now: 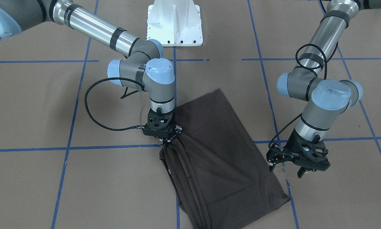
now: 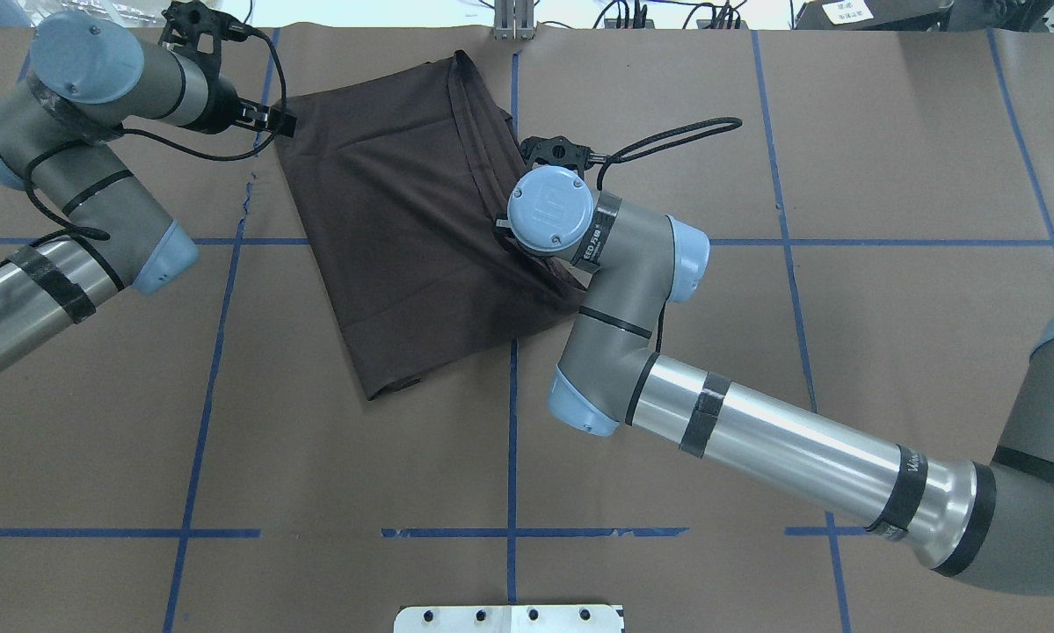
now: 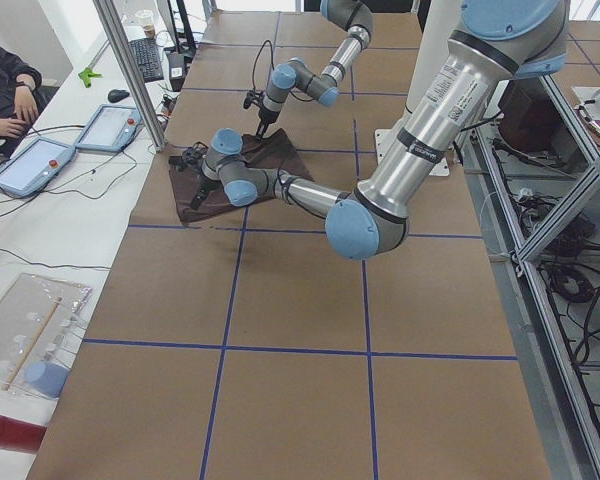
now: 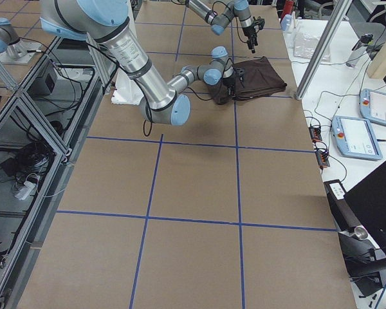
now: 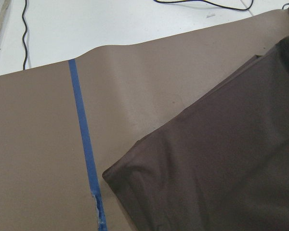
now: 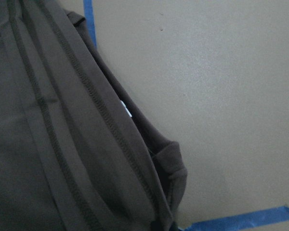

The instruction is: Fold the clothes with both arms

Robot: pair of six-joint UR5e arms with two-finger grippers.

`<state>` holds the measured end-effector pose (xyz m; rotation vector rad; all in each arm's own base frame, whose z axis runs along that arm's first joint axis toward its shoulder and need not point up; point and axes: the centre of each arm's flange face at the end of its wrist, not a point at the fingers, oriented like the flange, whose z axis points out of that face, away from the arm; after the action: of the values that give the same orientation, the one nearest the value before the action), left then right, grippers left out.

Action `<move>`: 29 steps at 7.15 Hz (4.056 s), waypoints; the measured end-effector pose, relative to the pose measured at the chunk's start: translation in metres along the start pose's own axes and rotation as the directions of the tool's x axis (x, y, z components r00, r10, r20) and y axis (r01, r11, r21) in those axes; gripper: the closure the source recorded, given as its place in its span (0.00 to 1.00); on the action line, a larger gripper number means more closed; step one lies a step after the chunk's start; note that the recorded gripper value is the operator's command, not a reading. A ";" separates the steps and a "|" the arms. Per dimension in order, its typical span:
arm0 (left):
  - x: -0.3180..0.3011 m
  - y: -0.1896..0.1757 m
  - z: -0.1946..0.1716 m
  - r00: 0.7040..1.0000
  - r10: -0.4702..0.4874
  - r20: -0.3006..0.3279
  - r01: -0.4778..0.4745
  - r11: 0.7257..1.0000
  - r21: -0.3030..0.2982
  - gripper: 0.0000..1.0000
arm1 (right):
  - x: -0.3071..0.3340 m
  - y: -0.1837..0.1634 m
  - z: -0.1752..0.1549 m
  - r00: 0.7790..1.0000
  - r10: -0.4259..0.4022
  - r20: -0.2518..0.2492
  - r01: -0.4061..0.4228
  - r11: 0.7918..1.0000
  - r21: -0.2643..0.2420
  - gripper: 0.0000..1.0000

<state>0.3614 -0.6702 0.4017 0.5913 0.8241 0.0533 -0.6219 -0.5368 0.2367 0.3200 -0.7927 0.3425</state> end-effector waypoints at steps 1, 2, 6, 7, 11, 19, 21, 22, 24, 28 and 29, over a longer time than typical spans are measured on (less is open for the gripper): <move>0.001 0.001 0.001 1.000 -0.011 -0.001 0.011 1.000 -0.002 0.00 | 0.012 0.008 -0.006 1.000 0.000 0.007 0.000 1.000 -0.003 1.00; 0.003 0.003 0.002 1.000 -0.016 -0.003 0.016 1.000 -0.004 0.00 | 0.033 0.027 -0.013 1.000 -0.006 0.017 0.006 1.000 -0.005 1.00; 0.008 0.005 0.003 1.000 -0.015 -0.009 0.015 1.000 -0.007 0.00 | 0.141 0.129 -0.064 0.995 -0.085 0.062 0.085 0.996 0.005 0.58; 0.009 0.004 0.003 1.000 -0.015 -0.011 0.015 1.000 -0.006 0.00 | 0.155 0.140 -0.071 0.993 -0.095 0.064 0.095 0.995 0.003 0.01; 0.015 0.003 -0.001 1.000 -0.011 -0.021 0.011 1.000 -0.001 0.00 | 0.153 0.146 -0.105 0.985 -0.155 0.080 0.156 0.988 0.003 0.02; 0.017 0.009 0.002 1.000 -0.008 -0.022 0.008 1.000 -0.008 0.00 | 0.148 0.177 -0.108 0.959 -0.277 0.066 0.279 0.960 -0.026 1.00; 0.018 0.009 0.002 1.000 -0.009 -0.022 0.009 1.000 -0.008 0.00 | 0.152 0.173 -0.108 0.961 -0.268 0.061 0.270 0.963 -0.020 1.00; 0.018 0.008 0.002 1.000 -0.014 -0.023 0.013 1.000 -0.007 0.00 | 0.161 0.172 -0.107 0.965 -0.257 0.049 0.258 0.966 -0.019 1.00; 0.019 0.009 0.002 0.999 -0.024 -0.024 0.024 1.000 -0.009 0.00 | 0.187 0.184 -0.101 0.978 -0.209 0.012 0.209 0.978 -0.019 0.60; 0.025 0.010 0.001 0.999 -0.027 -0.032 0.026 1.000 -0.009 0.00 | 0.187 0.182 -0.114 0.984 -0.173 0.040 0.174 0.985 -0.005 0.00; 0.037 0.011 -0.003 0.998 -0.039 -0.050 0.039 0.999 -0.004 0.00 | 0.185 0.168 -0.124 0.984 -0.154 0.092 0.156 0.988 -0.010 0.00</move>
<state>0.3863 -0.6497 0.3809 0.5722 0.8838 0.0339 -0.4919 -0.3029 0.3159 0.3807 -0.8543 0.1757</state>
